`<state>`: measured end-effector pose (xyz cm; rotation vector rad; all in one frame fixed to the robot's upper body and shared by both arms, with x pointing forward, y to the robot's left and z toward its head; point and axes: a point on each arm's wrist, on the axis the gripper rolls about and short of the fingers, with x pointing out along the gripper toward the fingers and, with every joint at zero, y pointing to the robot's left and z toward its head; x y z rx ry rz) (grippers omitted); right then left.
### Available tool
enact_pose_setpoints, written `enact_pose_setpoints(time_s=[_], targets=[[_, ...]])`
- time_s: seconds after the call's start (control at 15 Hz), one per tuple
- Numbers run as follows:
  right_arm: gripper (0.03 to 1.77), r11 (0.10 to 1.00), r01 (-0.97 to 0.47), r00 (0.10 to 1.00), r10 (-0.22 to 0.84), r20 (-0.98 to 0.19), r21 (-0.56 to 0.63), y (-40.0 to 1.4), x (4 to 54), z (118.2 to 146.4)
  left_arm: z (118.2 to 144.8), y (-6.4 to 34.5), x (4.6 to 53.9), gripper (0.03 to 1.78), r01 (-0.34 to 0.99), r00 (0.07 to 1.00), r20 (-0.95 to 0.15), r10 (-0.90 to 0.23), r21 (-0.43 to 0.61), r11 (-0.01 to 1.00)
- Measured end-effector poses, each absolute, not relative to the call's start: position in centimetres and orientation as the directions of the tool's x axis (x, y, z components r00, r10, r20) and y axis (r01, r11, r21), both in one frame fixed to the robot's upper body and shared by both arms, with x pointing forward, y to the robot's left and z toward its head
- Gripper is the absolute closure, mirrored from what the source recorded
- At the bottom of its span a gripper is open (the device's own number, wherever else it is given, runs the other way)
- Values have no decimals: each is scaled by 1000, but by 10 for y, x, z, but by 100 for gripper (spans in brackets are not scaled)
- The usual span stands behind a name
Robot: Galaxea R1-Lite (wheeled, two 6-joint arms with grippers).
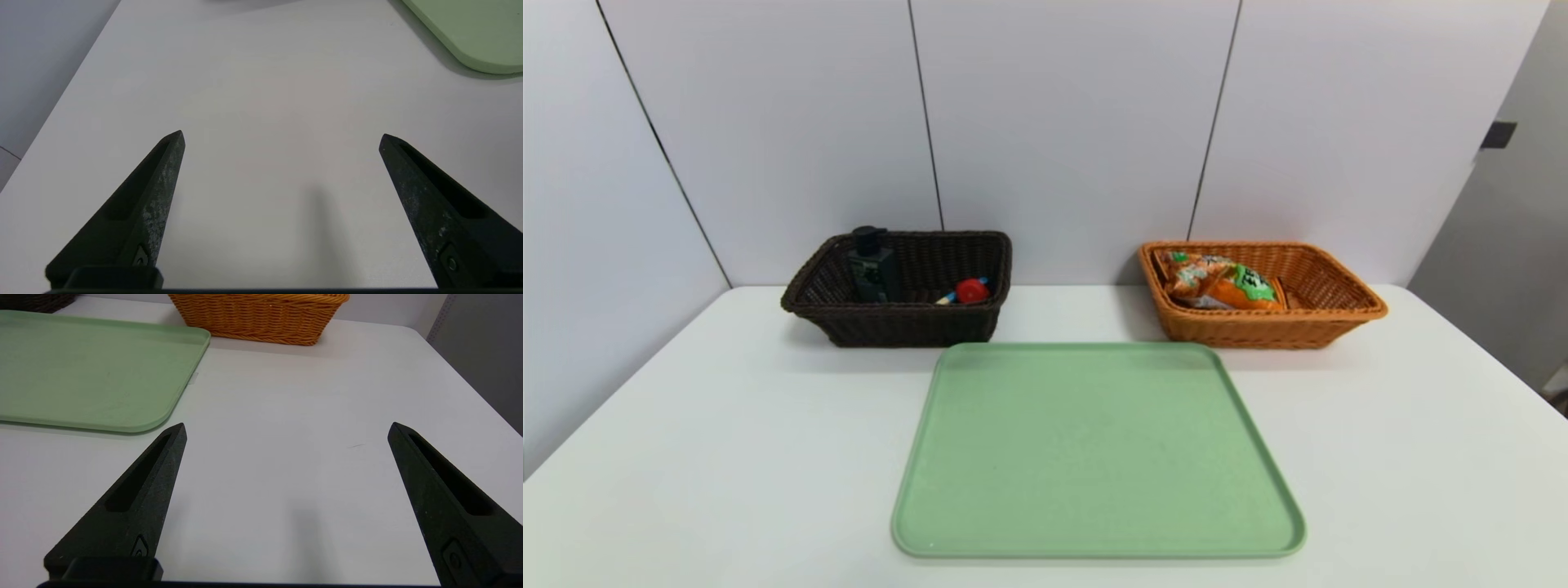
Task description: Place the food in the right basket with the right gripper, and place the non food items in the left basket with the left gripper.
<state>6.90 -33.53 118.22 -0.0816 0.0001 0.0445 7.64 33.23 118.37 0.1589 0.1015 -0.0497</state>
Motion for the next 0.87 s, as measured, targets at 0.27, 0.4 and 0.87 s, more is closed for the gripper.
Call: enact_pose_setpoints(time_s=[0.27,0.4,0.87], targets=[[10,996,-45,999,45,-2,-79,-335,69,1182,1183,332,70,12,54,998,-27,-51,141,988],[10,997,-45,999,45,-3,-69,-335,69,1182,1182,332,70,12,51,999,-16,-49,114,992],[10,1000,-18,1000,18,1,-19,-336,69,1182,1182,333,69,12,46,999,-9,-45,66,997]])
